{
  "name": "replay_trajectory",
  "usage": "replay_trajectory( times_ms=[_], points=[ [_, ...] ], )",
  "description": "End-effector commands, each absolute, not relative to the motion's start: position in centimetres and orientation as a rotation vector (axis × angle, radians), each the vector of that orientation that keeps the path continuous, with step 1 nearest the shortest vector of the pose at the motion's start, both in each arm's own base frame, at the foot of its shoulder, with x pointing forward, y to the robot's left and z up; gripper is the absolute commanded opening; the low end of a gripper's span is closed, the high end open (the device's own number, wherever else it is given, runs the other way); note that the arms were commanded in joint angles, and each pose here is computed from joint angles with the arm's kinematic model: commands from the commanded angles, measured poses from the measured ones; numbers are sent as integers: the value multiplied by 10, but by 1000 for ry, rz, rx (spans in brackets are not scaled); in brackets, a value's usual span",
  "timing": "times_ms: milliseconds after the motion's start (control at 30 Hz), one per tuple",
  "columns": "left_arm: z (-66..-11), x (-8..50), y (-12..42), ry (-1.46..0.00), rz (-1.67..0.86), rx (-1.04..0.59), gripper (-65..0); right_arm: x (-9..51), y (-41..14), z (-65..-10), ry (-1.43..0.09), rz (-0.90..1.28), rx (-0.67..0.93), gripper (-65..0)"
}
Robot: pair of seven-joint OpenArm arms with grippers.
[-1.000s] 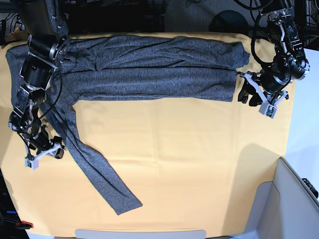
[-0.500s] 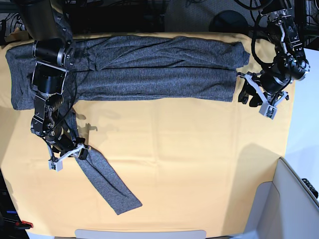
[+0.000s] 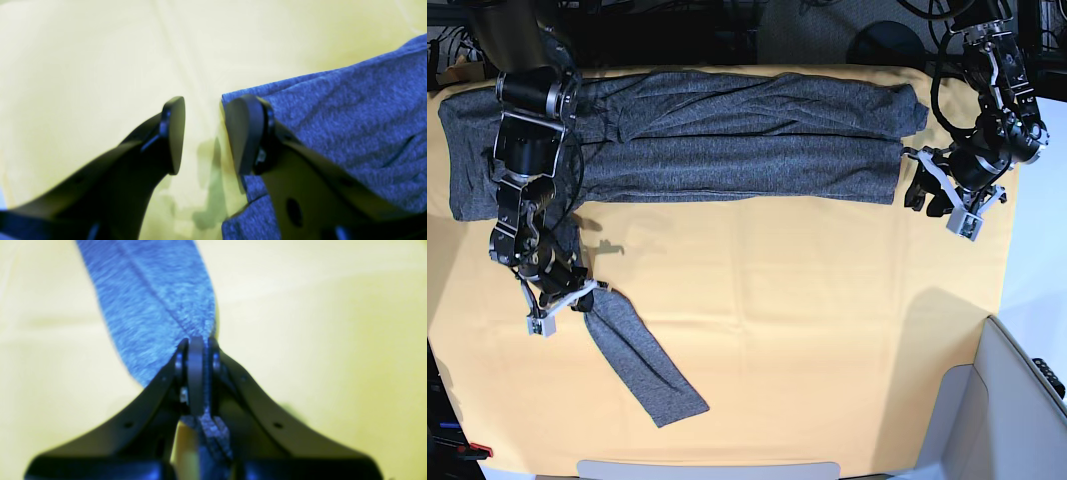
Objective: Fold the T-shirt properly
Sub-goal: 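Grasp the sleeve cuff with the right gripper and fold it over the body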
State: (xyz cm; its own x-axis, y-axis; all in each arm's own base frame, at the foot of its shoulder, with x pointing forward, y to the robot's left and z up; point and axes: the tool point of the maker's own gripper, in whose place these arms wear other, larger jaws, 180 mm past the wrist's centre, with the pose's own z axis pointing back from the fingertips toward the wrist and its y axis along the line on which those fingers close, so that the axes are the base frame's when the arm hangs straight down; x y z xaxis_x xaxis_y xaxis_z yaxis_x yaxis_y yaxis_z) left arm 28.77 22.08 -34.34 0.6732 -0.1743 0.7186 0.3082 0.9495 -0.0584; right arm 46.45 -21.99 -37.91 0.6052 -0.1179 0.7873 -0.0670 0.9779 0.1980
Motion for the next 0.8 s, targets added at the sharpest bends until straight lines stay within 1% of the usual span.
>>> replay_trajectory(
  times_ms=[0,100,200,433,533,700,767],
  points=[
    [-329,296,223,-842,-283,-176,-419,471,-221,-352,-1007,12,197,-650],
    [-328,296,223,-843,-282,-176,-419,449,-205,-327,-1065,133,145,-650],
    [-328,297,223,-844,-282,-175,-419,414,-177,-305,-1129,232,124,-650],
    [-321,305,220,-867,-288,-179,-419,333,-147,-266,-1219,360,84,-650],
    [-322,305,220,-867,-289,-179,-419,304,-140,-269,-1196,383,91,-650],
    [-322,305,220,-865,-289,-180,-419,272,-139,-298,-1095,379,116,-650],
    [-323,304,220,-862,-288,-180,-419,263,-129,-306,-1067,394,142,-650]
  ],
)
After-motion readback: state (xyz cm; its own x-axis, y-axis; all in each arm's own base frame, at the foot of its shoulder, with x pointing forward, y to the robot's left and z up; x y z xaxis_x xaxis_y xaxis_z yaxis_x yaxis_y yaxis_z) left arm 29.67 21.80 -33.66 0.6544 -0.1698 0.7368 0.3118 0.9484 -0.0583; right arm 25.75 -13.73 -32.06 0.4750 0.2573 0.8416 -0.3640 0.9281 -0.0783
